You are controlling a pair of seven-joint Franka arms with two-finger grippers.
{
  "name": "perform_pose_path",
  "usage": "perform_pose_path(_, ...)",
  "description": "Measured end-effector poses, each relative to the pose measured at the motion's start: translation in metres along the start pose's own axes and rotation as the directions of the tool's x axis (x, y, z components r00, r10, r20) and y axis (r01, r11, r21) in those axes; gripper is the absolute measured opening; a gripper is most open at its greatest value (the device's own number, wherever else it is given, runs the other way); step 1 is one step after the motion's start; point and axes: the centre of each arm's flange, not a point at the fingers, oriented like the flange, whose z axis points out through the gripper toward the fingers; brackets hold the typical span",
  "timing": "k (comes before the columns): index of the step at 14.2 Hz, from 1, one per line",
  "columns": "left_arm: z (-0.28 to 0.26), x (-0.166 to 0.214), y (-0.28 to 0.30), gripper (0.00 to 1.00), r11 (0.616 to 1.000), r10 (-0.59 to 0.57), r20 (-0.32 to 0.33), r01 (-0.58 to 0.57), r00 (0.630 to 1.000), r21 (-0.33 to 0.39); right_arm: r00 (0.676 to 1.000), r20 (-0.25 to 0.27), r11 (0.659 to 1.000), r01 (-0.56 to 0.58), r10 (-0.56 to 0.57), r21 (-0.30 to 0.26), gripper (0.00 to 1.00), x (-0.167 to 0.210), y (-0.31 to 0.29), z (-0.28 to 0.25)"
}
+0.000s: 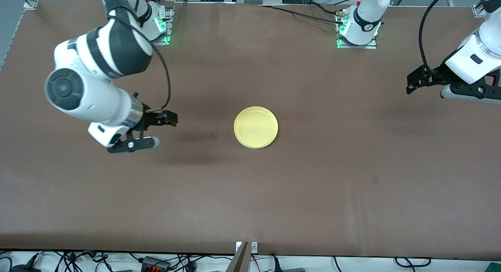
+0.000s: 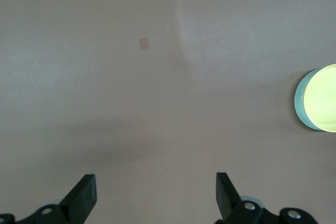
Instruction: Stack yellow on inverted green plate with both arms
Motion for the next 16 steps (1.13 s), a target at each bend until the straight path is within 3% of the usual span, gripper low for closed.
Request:
perform_pose_path(4,0.000,0.000,0.000,1.00,1.000,0.000,0.000,0.000,1.000,0.000,0.996,-0.023,0.996,-0.084,0.084,-0.015,1.00,0.009,0.059,-0.011)
perform_pose_path(11,0.000,0.000,0.000,1.00,1.000,0.001,0.001,-0.001,1.000,0.000,0.963,-0.183,0.980,-0.201,0.196,-0.009,1.00,-0.028,0.154,-0.115)
perform_pose_path(14,0.000,0.000,0.001,1.00,1.000,0.001,0.001,-0.001,1.000,0.000,0.967,-0.208,0.988,-0.156,0.150,-0.010,1.00,-0.042,0.194,-0.135)
perform_pose_path(16,0.000,0.000,0.001,1.00,1.000,0.001,0.002,-0.001,1.000,0.000,0.972,-0.202,0.989,-0.135,0.120,-0.063,1.00,-0.050,0.210,-0.137)
